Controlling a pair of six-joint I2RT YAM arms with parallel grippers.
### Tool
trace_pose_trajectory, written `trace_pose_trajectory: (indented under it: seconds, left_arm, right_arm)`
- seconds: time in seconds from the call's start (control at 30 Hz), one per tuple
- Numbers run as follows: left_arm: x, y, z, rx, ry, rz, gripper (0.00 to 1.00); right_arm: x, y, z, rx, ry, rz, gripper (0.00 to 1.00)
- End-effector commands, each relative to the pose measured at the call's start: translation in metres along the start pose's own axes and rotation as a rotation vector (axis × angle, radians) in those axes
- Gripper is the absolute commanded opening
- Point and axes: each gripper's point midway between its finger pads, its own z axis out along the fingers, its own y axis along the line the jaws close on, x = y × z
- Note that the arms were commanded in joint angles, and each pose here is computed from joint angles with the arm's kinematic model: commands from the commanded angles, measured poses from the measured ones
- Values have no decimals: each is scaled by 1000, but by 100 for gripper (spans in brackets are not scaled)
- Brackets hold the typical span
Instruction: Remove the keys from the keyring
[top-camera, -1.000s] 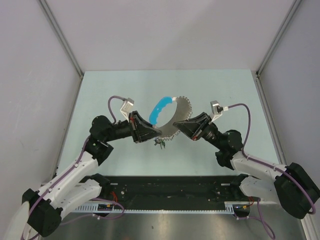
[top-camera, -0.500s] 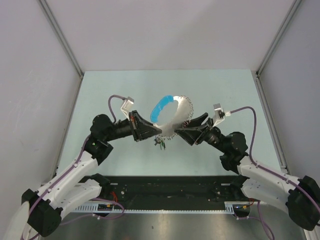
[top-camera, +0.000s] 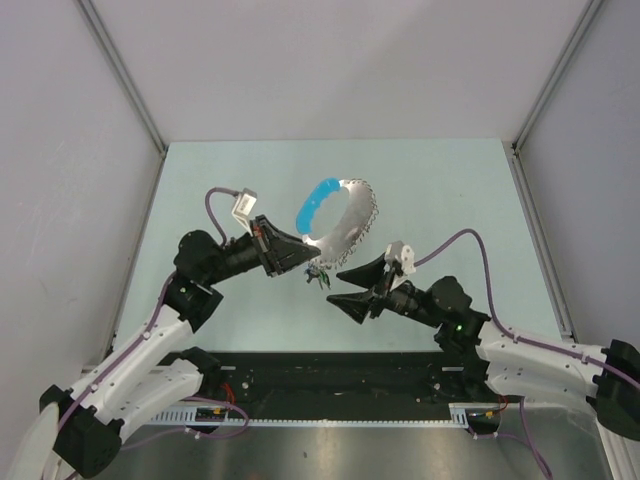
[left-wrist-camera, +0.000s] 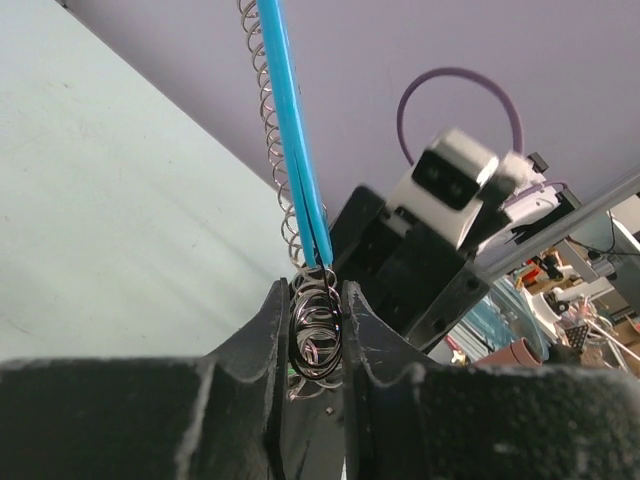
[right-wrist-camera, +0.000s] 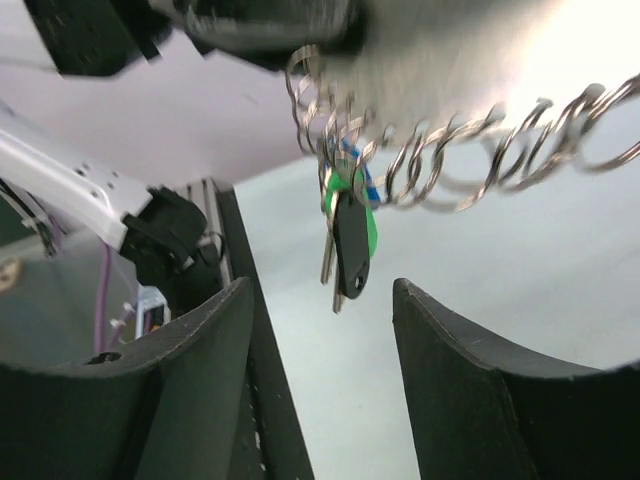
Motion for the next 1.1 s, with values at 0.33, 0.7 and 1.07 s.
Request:
trace_pose_trajectory:
  seconds: [0.33, 0.7, 1.07]
  left_arm:
    - [-32, -32, -10, 57, -137, 52, 1]
    - [-31, -31, -10, 50, -139, 49, 1]
    - [-28, -24, -11, 26, -138, 42, 0]
  right_arm:
    - [-9, -22, 35, 170, -100, -281, 42]
    - [-13, -21, 49, 218, -129, -340, 35]
    - [-25, -15, 56, 228, -164, -383, 38]
